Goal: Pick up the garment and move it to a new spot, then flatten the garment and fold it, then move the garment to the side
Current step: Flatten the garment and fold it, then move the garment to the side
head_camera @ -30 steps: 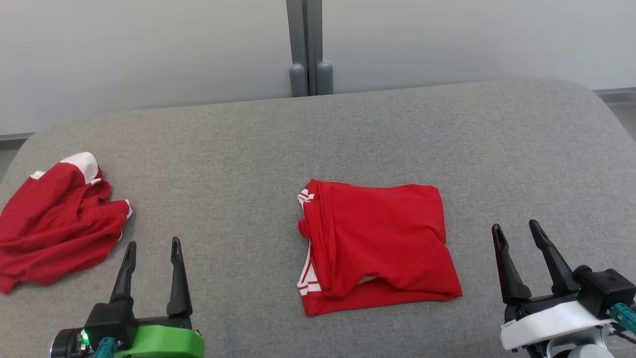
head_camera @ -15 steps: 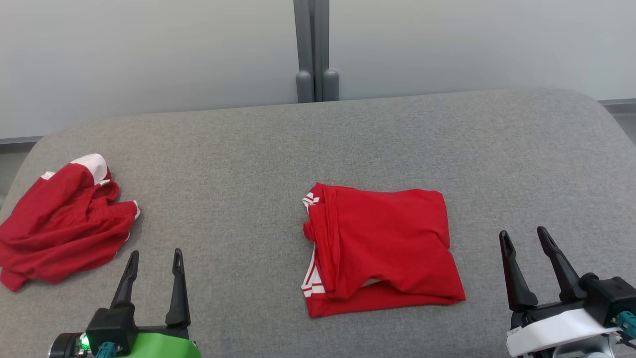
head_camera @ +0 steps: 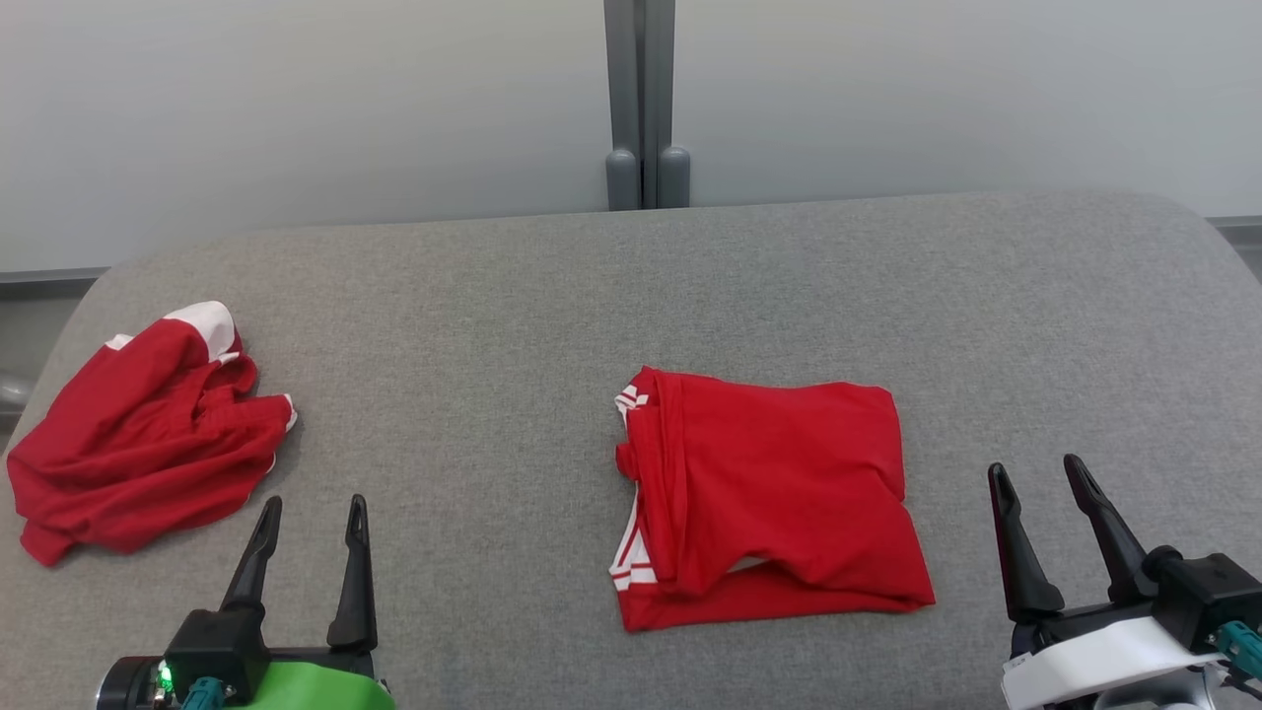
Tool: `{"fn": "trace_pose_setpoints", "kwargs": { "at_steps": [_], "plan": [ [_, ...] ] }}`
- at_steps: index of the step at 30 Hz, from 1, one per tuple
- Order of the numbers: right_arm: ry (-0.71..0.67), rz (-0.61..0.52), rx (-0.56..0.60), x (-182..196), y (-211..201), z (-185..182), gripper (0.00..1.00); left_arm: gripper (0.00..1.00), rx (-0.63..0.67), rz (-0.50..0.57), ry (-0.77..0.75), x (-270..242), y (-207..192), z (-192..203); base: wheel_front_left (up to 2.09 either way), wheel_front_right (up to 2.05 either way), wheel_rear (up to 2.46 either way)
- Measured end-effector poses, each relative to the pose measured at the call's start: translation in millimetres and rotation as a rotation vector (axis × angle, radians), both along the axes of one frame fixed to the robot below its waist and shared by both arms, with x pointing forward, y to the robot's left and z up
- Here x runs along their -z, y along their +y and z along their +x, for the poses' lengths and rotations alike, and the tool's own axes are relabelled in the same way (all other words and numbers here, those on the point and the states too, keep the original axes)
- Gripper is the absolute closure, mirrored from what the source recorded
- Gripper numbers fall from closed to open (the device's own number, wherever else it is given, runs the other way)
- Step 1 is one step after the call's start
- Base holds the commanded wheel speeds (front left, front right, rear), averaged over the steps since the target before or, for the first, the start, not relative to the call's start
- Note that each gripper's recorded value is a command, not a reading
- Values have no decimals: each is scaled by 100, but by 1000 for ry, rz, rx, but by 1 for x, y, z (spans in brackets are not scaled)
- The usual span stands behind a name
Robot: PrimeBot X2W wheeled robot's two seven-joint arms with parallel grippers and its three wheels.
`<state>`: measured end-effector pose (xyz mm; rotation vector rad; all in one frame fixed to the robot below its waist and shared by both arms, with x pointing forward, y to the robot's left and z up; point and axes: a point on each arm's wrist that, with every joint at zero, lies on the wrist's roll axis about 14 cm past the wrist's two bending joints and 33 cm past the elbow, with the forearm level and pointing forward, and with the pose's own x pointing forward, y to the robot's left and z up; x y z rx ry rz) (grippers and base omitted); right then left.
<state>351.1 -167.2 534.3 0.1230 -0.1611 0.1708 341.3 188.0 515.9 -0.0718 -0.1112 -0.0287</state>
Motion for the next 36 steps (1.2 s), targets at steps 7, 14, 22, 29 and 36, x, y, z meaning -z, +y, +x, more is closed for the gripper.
{"fn": "trace_pose_setpoints", "kwargs": {
  "at_steps": [7,14,22,29,36],
  "plan": [
    [1,-9,-7,0,2,-1,0,0,-6,-2,-2,-1,2,-1,0,0,0],
    [5,-15,-10,0,3,-1,0,0,-13,-5,8,2,3,-3,0,0,0],
    [11,-20,-10,0,3,-2,0,0,-13,-11,11,3,2,-3,0,0,0],
    [13,-18,-11,1,4,-2,0,0,-19,-8,13,3,3,-4,0,0,0],
    [16,-18,-10,2,3,-3,0,0,-19,-9,16,4,4,-3,0,0,0]
  ]
}}
